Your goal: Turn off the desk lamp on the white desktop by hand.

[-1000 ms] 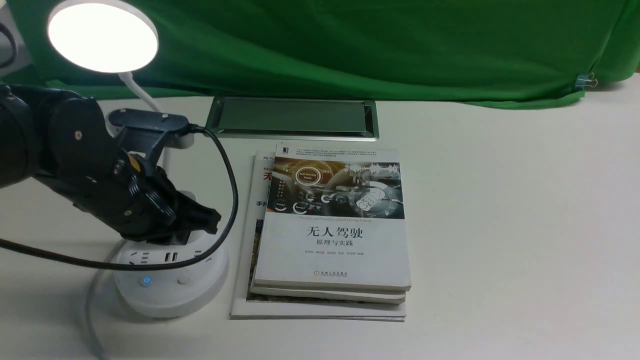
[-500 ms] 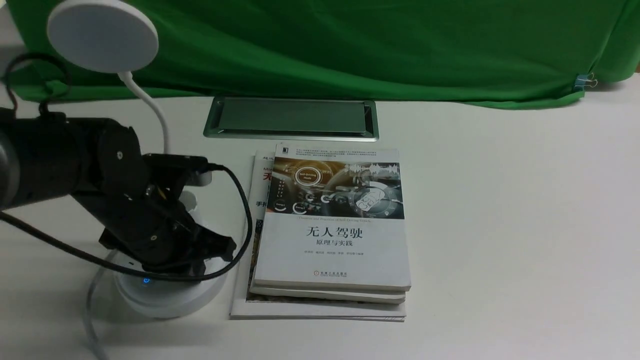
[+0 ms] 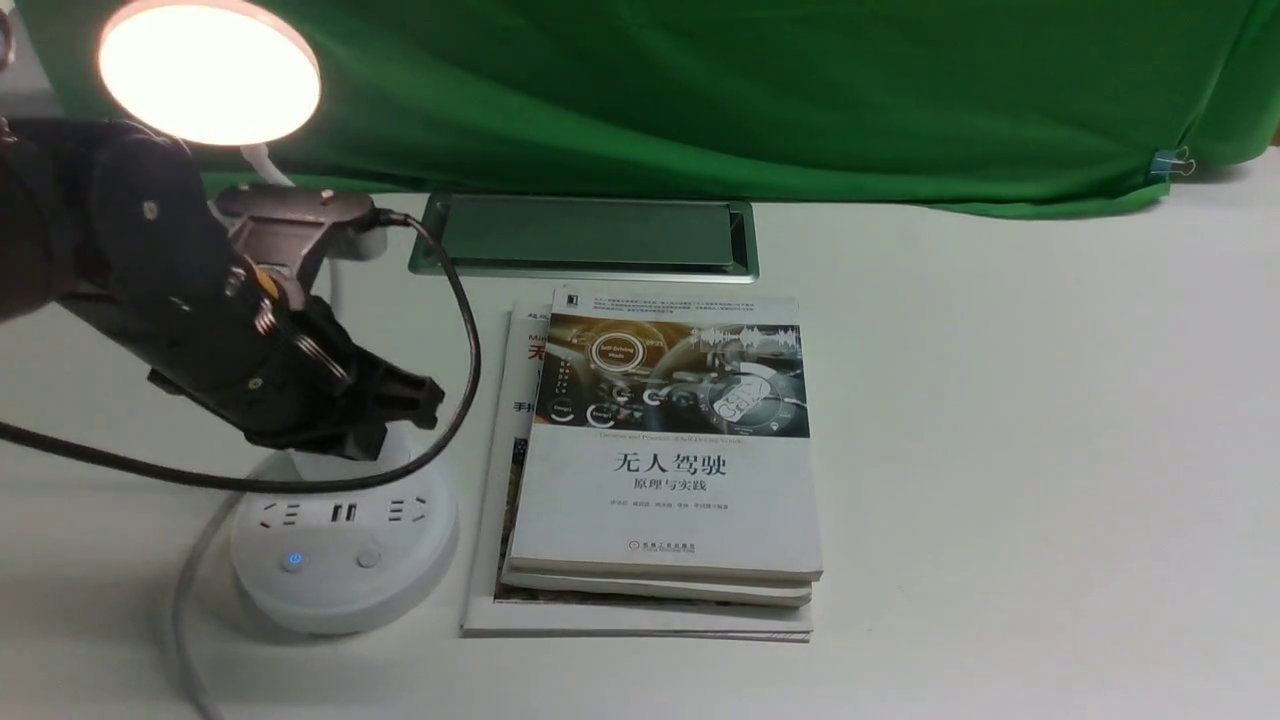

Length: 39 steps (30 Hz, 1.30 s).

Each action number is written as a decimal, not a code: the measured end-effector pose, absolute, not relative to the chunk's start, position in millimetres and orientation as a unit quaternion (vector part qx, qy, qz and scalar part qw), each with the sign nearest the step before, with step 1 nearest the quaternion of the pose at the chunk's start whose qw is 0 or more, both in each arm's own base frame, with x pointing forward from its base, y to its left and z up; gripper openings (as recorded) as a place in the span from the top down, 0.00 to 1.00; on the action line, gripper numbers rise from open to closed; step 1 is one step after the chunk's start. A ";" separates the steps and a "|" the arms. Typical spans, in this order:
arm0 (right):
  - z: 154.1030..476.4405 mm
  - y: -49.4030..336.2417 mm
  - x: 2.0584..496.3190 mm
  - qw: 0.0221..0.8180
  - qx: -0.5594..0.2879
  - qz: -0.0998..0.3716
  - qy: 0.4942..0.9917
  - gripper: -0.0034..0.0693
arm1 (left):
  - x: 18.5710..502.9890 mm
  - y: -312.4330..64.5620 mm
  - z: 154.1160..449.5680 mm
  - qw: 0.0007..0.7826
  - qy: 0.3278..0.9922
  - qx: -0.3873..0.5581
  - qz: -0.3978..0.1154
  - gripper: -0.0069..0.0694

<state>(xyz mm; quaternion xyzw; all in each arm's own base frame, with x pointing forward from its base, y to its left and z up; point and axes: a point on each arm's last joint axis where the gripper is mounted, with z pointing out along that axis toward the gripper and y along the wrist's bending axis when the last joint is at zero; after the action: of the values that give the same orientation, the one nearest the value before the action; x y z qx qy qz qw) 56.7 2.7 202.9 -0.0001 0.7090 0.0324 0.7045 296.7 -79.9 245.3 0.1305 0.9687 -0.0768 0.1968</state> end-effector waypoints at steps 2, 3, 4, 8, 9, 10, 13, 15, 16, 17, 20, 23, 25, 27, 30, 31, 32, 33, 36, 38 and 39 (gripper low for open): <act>202.9 2.7 56.7 0.704 0.000 0.032 0.709 0.90 | 295.5 -79.8 237.6 0.191 0.970 0.128 -0.078 0.90; 202.9 2.7 56.7 0.704 0.000 0.032 0.709 0.90 | 293.6 -79.3 230.2 0.184 0.972 0.126 -0.077 0.90; 202.9 2.7 56.7 0.704 0.000 0.032 0.709 0.90 | 290.9 -78.6 218.4 0.171 0.975 0.123 -0.076 0.90; 202.9 2.7 56.7 0.704 0.000 0.032 0.709 0.90 | 282.0 -76.1 181.8 0.117 0.984 0.116 -0.068 0.90; 202.9 2.7 56.7 0.704 0.000 0.032 0.709 0.90 | 284.6 -76.1 181.5 0.130 0.983 0.113 -0.069 0.90; 202.9 2.7 56.7 0.704 0.000 0.032 0.709 0.90 | 284.9 -76.1 180.4 0.131 0.983 0.113 -0.068 0.90; 202.9 2.7 56.7 0.704 0.000 0.032 0.709 0.90 | 287.9 -77.5 180.3 0.138 0.982 0.105 -0.074 0.90; 202.9 2.7 56.7 0.704 0.000 0.032 0.709 0.90 | 288.8 -78.0 182.8 0.139 0.981 0.109 -0.075 0.90; 202.9 2.7 56.7 0.704 0.000 0.032 0.709 0.90 | 288.5 -78.0 183.2 0.139 0.981 0.109 -0.075 0.90; 202.9 2.7 56.7 0.704 0.000 0.032 0.709 0.90 | 288.1 -78.0 186.8 0.140 0.981 0.110 -0.076 0.90; 202.9 2.7 56.7 0.704 0.000 0.032 0.709 0.90 | 285.1 -77.6 200.6 0.154 0.978 0.113 -0.079 0.90; 202.9 2.7 56.7 0.704 0.000 0.032 0.709 0.90 | 280.0 -76.7 234.0 0.203 0.969 0.116 -0.086 0.90; 202.9 2.7 56.7 0.704 0.000 0.032 0.709 0.90 | 271.6 -75.2 256.4 0.232 0.961 0.119 -0.091 0.90; 202.9 2.7 56.7 0.704 0.000 0.032 0.709 0.90 | 255.3 -72.3 281.2 0.261 0.953 0.121 -0.099 0.90; 202.9 2.7 56.7 0.704 0.000 0.032 0.709 0.90 | 222.1 -66.8 309.6 0.299 0.940 0.118 -0.117 0.90; 202.9 2.7 56.7 0.704 0.000 0.032 0.709 0.90 | 211.2 -64.7 315.3 0.313 0.935 0.116 -0.122 0.90; 202.9 2.7 56.7 0.704 0.000 0.032 0.709 0.90 | 205.9 -63.7 319.7 0.324 0.931 0.115 -0.125 0.90; 202.9 2.7 56.7 0.704 0.000 0.032 0.709 0.90 | 185.0 -59.1 325.0 0.355 0.919 0.108 -0.133 0.90; 202.9 2.7 56.7 0.704 0.000 0.032 0.709 0.90 | 145.6 -47.6 332.0 0.453 0.876 0.100 -0.136 0.90; 202.9 2.7 56.7 0.704 0.000 0.032 0.709 0.90 | 128.2 -41.2 332.1 0.508 0.846 0.106 -0.125 0.90; 202.9 2.7 56.7 0.704 0.000 0.032 0.709 0.90 | 108.5 -34.0 330.4 0.573 0.804 0.119 -0.105 0.90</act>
<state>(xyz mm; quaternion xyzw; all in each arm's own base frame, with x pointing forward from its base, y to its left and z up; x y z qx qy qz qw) 56.7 2.7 202.9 -0.0001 0.7090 0.0324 0.7045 108.5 -34.0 330.4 0.1186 0.8042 -0.1049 0.5729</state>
